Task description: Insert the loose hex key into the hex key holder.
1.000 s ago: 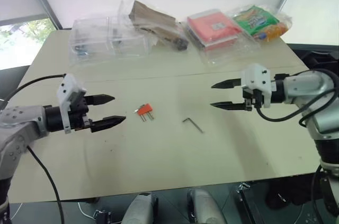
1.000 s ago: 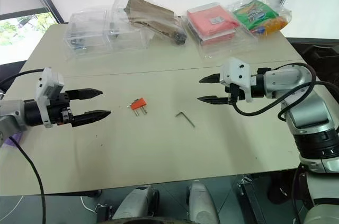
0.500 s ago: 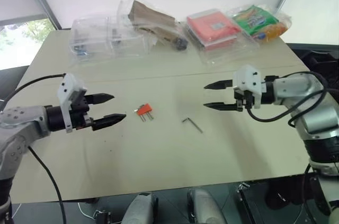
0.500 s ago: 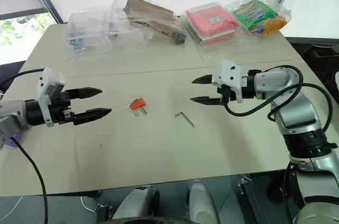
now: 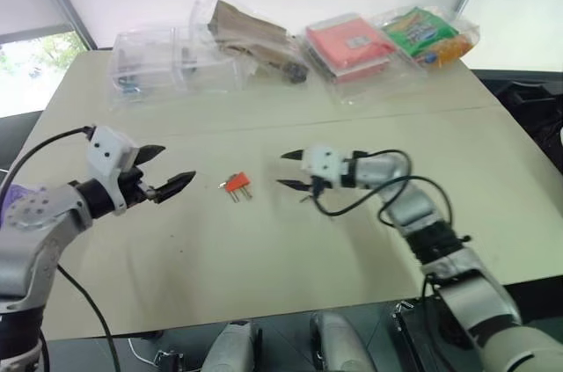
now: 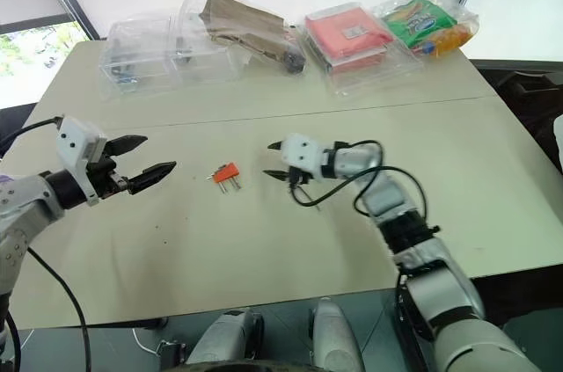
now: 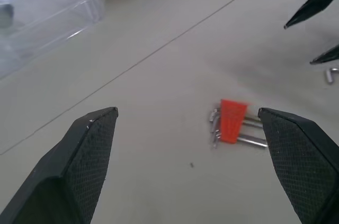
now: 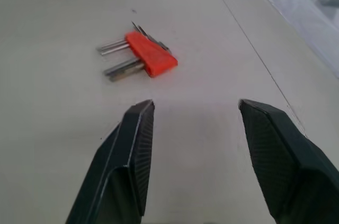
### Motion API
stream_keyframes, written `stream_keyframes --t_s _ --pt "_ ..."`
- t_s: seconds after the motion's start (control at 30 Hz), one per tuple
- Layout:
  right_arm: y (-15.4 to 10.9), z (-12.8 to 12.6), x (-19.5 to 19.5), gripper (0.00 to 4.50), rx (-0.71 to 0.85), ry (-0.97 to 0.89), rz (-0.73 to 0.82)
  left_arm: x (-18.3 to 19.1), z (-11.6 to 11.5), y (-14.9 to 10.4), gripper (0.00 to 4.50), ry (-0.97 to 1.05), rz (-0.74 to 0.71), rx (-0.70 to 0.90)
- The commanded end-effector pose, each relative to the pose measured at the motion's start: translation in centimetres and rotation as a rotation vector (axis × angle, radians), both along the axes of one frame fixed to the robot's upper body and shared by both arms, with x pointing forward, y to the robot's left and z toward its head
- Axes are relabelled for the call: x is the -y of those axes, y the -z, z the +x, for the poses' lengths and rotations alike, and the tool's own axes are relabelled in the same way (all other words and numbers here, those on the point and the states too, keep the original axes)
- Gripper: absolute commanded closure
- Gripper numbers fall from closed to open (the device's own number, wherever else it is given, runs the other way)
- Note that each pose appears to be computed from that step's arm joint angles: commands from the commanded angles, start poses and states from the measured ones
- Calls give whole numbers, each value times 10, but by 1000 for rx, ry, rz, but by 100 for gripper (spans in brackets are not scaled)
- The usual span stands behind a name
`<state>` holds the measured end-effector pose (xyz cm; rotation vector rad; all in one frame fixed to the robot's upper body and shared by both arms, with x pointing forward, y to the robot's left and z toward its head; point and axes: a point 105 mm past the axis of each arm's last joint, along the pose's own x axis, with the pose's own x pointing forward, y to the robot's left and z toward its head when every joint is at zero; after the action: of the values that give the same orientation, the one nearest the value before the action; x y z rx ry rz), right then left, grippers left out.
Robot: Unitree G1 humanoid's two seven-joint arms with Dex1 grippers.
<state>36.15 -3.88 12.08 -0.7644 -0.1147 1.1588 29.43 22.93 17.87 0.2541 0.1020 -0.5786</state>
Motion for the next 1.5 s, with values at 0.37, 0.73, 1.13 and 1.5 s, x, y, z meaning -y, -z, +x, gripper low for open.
stream_keyframes --t_s 0.37,0.73,1.13,1.5 --pt "11 16 -37 188 180 51 -5 -5 -12 -9 8 -65 17 71" --pt "15 -5 -60 188 111 -42 11 -6 -12 -9 8 -74 18 83" --pt "11 -16 -82 188 82 -91 34 -4 -14 -10 8 -89 6 91" --pt "7 -7 -71 188 84 -76 3 -2 -15 -9 8 -98 -7 100"
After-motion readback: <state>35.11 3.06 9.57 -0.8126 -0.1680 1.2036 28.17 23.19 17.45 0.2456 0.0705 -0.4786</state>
